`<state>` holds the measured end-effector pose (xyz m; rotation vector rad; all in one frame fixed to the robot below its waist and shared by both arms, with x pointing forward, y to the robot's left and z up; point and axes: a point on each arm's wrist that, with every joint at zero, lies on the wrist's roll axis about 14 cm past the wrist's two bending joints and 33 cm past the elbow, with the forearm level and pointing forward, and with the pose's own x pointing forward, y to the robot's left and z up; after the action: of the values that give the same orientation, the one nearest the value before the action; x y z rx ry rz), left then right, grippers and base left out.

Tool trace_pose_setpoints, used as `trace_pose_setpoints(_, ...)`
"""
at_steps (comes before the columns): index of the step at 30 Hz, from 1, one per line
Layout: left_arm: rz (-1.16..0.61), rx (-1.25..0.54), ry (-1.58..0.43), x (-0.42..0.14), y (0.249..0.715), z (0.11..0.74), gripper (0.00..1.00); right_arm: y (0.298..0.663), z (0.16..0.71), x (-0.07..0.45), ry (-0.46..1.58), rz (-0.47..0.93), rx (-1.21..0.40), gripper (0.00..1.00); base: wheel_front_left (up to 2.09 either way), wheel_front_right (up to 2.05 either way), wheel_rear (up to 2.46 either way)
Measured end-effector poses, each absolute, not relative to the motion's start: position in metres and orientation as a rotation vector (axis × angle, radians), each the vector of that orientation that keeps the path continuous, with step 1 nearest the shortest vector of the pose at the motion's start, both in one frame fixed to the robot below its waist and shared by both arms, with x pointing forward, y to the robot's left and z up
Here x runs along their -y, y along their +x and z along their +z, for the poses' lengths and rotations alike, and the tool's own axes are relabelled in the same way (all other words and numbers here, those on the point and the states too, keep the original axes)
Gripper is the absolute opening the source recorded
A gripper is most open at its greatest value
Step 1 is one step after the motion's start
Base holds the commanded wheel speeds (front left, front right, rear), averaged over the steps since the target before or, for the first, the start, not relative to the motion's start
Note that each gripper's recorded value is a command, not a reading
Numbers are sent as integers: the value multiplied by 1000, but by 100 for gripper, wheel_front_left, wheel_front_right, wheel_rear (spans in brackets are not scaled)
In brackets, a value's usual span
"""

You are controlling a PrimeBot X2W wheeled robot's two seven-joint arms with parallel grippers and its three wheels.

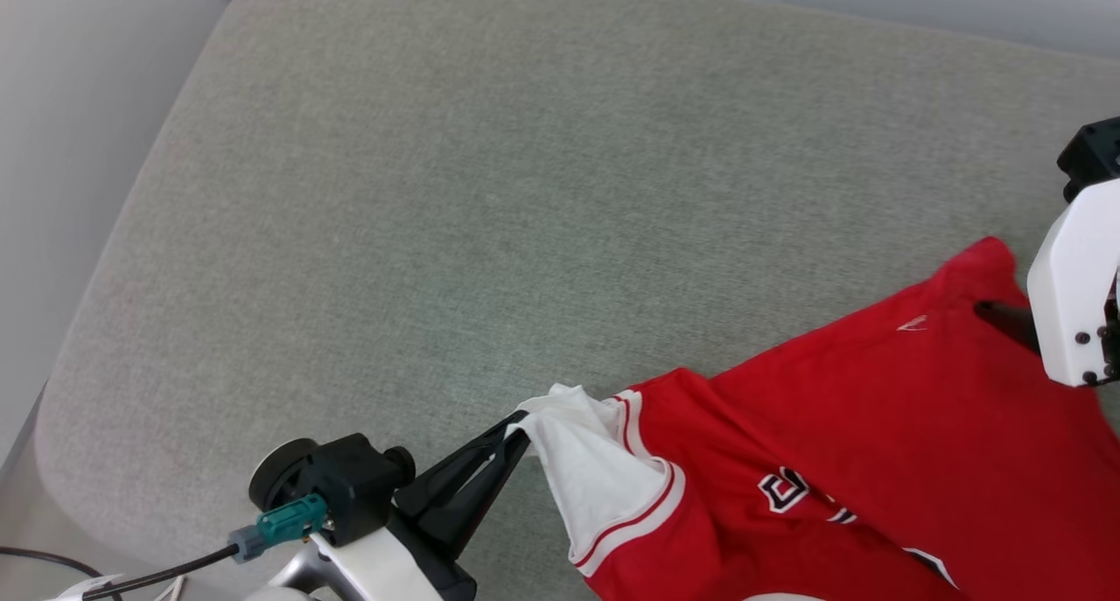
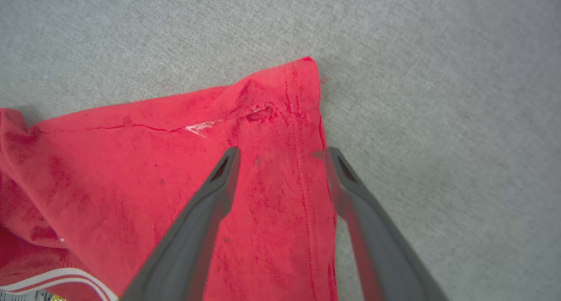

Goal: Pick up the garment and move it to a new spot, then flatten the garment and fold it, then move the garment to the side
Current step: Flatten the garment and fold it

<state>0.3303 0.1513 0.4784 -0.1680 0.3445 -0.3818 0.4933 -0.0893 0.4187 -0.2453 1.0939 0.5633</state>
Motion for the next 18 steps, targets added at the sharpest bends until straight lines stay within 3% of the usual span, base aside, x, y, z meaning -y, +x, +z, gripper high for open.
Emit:
trace_pose_setpoints(4, -365, -373, -171, -153, 327, 470, 0, 500, 377, 77, -257, 579, -1218, 100, 0, 0, 0)
trace_pose_setpoints(13, -315, -386, -185, -162, 324, 462, 0, 509, 357, 75, -325, 598, -1251, 100, 0, 0, 0)
trace_pose_setpoints(14, -314, -387, -185, -162, 324, 461, 0, 508, 357, 75, -325, 599, -1253, 63, 0, 0, 0)
trace_pose_setpoints(15, -312, -387, -183, -163, 323, 461, 0, 508, 358, 75, -323, 599, -1247, 3, 0, 0, 0)
trace_pose_setpoints(18, -309, -378, -179, -165, 322, 463, 0, 510, 362, 77, -311, 592, -1219, 0, 0, 0, 0)
